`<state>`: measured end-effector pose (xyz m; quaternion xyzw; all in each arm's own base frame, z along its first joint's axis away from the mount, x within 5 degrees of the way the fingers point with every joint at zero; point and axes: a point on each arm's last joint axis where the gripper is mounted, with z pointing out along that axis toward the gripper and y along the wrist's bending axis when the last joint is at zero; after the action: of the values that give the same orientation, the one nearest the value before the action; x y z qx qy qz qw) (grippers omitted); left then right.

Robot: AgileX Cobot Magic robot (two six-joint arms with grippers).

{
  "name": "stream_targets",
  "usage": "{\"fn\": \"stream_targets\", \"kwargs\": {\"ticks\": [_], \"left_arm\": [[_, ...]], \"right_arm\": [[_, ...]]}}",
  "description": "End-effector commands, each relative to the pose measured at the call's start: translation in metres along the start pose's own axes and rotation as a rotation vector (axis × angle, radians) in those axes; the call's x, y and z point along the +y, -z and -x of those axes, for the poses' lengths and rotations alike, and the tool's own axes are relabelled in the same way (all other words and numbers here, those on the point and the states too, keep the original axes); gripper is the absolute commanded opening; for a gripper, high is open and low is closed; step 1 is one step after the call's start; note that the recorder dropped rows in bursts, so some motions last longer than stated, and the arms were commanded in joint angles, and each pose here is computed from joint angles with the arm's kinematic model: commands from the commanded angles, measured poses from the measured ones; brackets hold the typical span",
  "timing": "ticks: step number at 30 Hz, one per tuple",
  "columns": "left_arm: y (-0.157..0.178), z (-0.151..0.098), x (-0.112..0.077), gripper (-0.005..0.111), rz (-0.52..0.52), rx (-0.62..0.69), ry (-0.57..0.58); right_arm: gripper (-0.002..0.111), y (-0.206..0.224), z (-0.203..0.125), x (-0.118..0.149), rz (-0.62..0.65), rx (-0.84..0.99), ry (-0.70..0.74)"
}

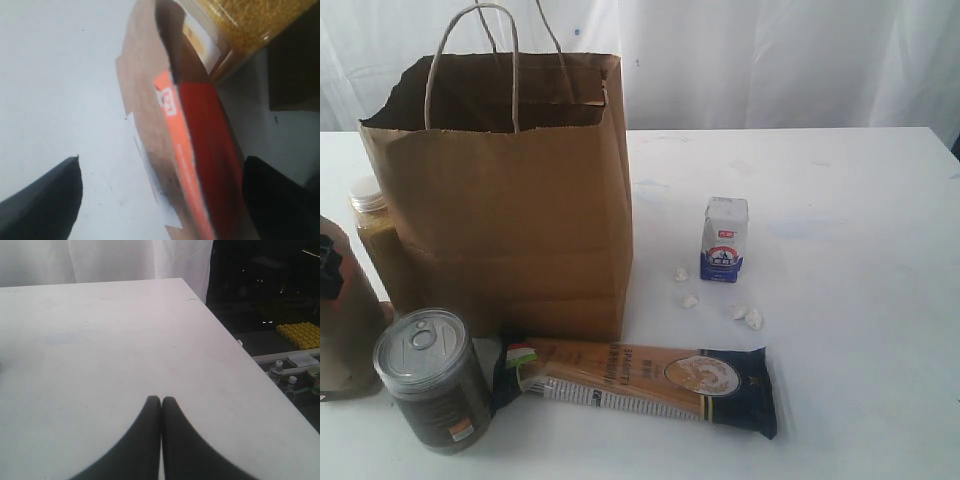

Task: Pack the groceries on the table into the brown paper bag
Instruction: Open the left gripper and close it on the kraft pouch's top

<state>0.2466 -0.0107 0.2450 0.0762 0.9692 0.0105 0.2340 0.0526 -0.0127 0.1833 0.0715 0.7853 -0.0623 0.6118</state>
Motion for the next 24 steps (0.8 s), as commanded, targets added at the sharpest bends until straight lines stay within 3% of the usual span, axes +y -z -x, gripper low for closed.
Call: {"fn": "stream_targets", "kwargs": {"ticks": [1, 5, 10, 17, 24], "left_arm": [[-0.0062, -0.0073, -0.0021, 0.086, -0.002, 0.000, 0.008], [-0.0072, -0.0087, -0.0023, 0.073, -0.002, 0.004, 0.030], [-0.0072, -0.0098, -0.0024, 0.037, -0.003, 0.016, 0.030], [-0.0072, -0.0109, -0.0025, 0.000, -0.004, 0.028, 0.030], [-0.0066, -0.0118, -0.0025, 0.000, -0.004, 0.036, 0.021]], "right_arm": [[0.000, 0.0002, 0.0003, -0.0004, -0.006, -0.006, 0.003], [0.000, 0.0002, 0.0003, -0.0004, -0.006, -0.006, 0.003], [0.000, 0.0002, 0.0003, -0.0004, -0.006, -0.006, 0.003], [0.000, 0.0002, 0.0003, -0.0004, -0.006, -0.006, 0.003], [0.000, 0.0002, 0.0003, -0.0004, -0.006, -0.006, 0.003]]}}
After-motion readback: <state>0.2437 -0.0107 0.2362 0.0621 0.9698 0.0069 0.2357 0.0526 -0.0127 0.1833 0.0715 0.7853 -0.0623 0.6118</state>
